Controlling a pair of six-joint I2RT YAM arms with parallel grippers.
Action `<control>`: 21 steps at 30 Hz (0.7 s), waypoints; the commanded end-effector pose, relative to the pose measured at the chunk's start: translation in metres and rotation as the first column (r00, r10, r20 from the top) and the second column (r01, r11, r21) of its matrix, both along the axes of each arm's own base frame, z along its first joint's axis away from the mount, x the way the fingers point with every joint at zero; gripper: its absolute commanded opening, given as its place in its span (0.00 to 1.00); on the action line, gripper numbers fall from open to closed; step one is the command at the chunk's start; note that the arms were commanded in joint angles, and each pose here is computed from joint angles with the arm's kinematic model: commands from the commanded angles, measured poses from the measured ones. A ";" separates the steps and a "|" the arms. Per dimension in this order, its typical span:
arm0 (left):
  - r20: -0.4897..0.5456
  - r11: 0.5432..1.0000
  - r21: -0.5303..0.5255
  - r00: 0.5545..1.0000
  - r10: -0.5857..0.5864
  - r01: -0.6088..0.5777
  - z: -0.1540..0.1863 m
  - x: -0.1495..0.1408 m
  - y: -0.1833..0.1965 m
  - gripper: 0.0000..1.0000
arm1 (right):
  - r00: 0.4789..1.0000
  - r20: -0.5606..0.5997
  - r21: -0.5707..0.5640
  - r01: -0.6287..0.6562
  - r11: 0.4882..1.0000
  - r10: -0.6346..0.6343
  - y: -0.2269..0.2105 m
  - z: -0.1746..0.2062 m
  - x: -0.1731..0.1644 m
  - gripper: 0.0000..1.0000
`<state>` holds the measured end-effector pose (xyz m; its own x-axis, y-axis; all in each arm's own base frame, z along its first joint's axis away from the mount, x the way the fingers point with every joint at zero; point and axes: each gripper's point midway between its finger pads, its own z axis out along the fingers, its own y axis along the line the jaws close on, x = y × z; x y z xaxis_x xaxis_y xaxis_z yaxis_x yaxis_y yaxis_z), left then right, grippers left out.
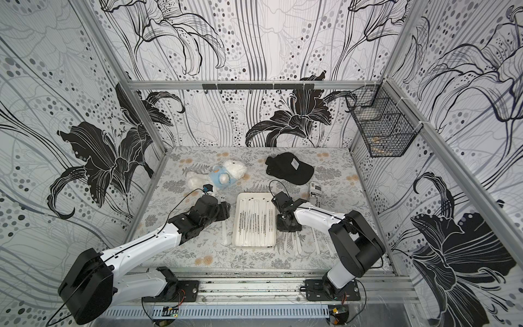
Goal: Put the straws into the storage box
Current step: Pick up the straw from the center of the board.
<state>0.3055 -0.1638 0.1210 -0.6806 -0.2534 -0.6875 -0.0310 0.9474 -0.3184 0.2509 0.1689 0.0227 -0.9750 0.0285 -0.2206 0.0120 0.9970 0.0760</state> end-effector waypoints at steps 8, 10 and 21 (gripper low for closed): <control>0.020 0.999 -0.031 1.000 -0.009 0.010 0.004 0.006 -0.007 0.63 | 1.000 0.000 0.048 -0.001 0.999 0.001 -0.001 0.003 0.005 0.14; 0.020 0.999 -0.032 1.000 -0.011 0.011 0.004 0.007 -0.008 0.63 | 1.000 -0.013 0.035 0.007 0.999 -0.006 -0.003 -0.001 0.004 0.19; 0.011 1.000 -0.029 1.000 -0.010 0.010 -0.001 0.004 -0.006 0.63 | 0.998 -0.022 0.007 0.061 0.998 -0.060 -0.008 -0.018 0.005 0.25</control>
